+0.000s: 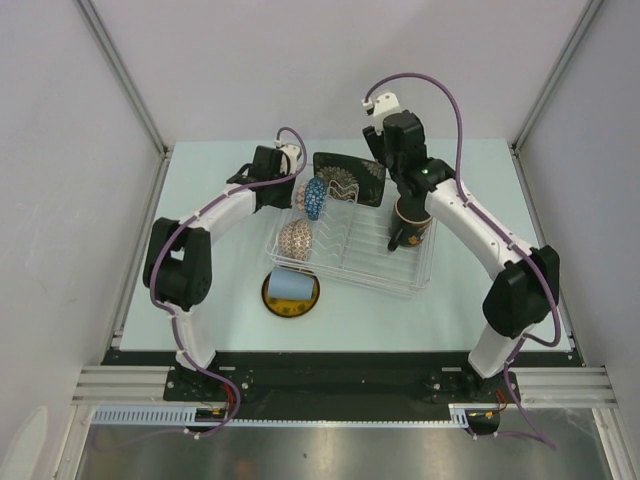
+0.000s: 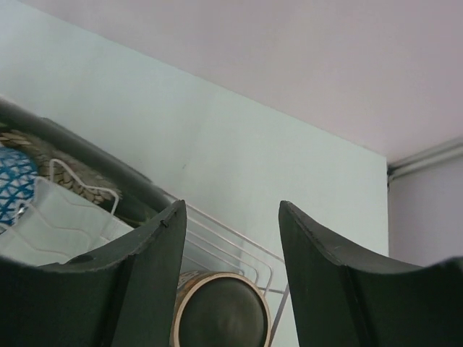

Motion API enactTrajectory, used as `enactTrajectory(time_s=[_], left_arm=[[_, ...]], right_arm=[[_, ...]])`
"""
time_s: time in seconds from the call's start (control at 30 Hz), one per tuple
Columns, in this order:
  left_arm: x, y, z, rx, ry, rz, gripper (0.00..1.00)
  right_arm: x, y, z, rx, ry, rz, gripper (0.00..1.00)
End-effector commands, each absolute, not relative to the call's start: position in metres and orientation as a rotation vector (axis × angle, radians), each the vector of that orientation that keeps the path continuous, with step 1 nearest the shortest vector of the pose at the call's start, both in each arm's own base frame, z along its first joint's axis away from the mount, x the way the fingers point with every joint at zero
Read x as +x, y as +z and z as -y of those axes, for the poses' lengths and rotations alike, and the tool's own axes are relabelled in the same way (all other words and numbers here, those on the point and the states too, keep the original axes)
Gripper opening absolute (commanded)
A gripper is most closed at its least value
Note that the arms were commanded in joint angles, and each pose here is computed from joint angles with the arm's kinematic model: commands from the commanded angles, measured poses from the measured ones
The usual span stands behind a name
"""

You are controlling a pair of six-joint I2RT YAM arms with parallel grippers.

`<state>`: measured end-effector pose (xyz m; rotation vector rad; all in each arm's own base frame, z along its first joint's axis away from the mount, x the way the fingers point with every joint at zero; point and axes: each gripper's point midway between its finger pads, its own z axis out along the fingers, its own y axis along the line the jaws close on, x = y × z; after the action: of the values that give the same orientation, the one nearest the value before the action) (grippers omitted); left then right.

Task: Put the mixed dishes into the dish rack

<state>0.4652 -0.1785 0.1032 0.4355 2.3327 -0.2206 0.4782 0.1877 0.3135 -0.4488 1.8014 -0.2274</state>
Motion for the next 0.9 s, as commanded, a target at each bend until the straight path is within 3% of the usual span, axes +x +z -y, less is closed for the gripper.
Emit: enactTrajectory(time_s=[0.0, 0.3, 0.87], left_arm=[[0.443, 0.124, 0.192, 0.554, -0.276, -2.309, 0.08], [0.447, 0.149, 0.184, 0.509, -0.303, -2.288, 0.08], [0.442, 0.142, 0.182, 0.508, -0.320, -2.298, 0.08]], right_arm=[[0.497, 0.282, -0.176, -0.341, -0.180, -1.889, 0.58], [0.530, 0.270, -0.198, -0.255, -0.069, -1.970, 0.57], [0.462, 0.227, -0.185, -0.202, 0.070, -2.114, 0.57]])
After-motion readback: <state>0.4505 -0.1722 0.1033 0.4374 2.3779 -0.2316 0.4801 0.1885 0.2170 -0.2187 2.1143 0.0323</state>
